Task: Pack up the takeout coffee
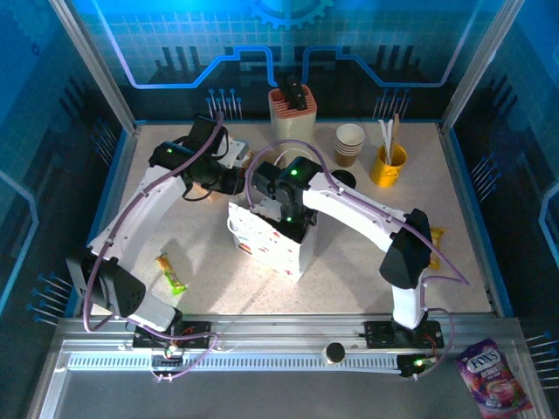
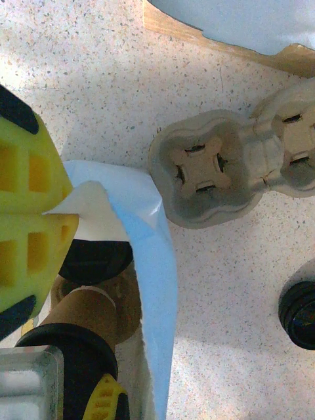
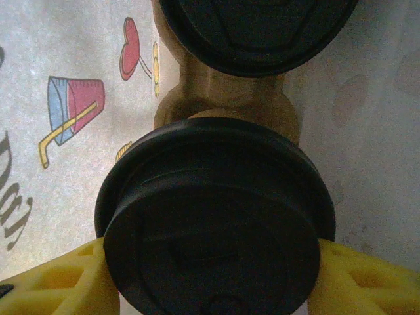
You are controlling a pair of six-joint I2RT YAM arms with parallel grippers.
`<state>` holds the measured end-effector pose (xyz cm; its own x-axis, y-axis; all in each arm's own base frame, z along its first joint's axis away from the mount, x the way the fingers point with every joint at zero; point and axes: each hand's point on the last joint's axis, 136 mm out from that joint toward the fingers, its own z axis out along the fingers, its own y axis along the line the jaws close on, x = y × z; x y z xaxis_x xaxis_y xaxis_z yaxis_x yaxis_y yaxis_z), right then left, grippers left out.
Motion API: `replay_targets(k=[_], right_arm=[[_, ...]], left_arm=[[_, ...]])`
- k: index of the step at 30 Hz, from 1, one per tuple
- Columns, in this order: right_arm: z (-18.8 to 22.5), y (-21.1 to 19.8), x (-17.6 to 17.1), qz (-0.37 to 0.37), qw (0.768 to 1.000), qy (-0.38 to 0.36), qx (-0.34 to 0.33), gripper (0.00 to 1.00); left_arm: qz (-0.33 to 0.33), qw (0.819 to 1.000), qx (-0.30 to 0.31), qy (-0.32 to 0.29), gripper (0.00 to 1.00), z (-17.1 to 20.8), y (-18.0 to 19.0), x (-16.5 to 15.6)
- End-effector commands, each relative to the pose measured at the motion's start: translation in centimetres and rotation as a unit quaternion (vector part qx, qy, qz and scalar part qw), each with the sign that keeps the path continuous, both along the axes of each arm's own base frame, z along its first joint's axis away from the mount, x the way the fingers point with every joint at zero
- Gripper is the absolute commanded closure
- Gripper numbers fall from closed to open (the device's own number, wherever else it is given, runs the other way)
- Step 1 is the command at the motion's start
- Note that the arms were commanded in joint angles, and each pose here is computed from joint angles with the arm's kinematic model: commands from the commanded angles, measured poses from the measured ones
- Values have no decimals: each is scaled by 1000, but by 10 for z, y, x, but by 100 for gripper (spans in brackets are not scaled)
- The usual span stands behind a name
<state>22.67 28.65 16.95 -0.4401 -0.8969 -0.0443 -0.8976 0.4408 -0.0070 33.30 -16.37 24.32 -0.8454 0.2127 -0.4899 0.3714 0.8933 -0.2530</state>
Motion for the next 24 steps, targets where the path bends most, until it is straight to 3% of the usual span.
replay_targets(k=[1, 24], right_arm=[[8, -1, 0, -8, 1000, -4, 15, 55], [9, -2, 0, -6, 1000, -4, 14, 55]], left_arm=[[-4, 1000, 2, 0, 100, -2, 3, -4], [-4, 1000, 1, 2, 100, -4, 3, -3]])
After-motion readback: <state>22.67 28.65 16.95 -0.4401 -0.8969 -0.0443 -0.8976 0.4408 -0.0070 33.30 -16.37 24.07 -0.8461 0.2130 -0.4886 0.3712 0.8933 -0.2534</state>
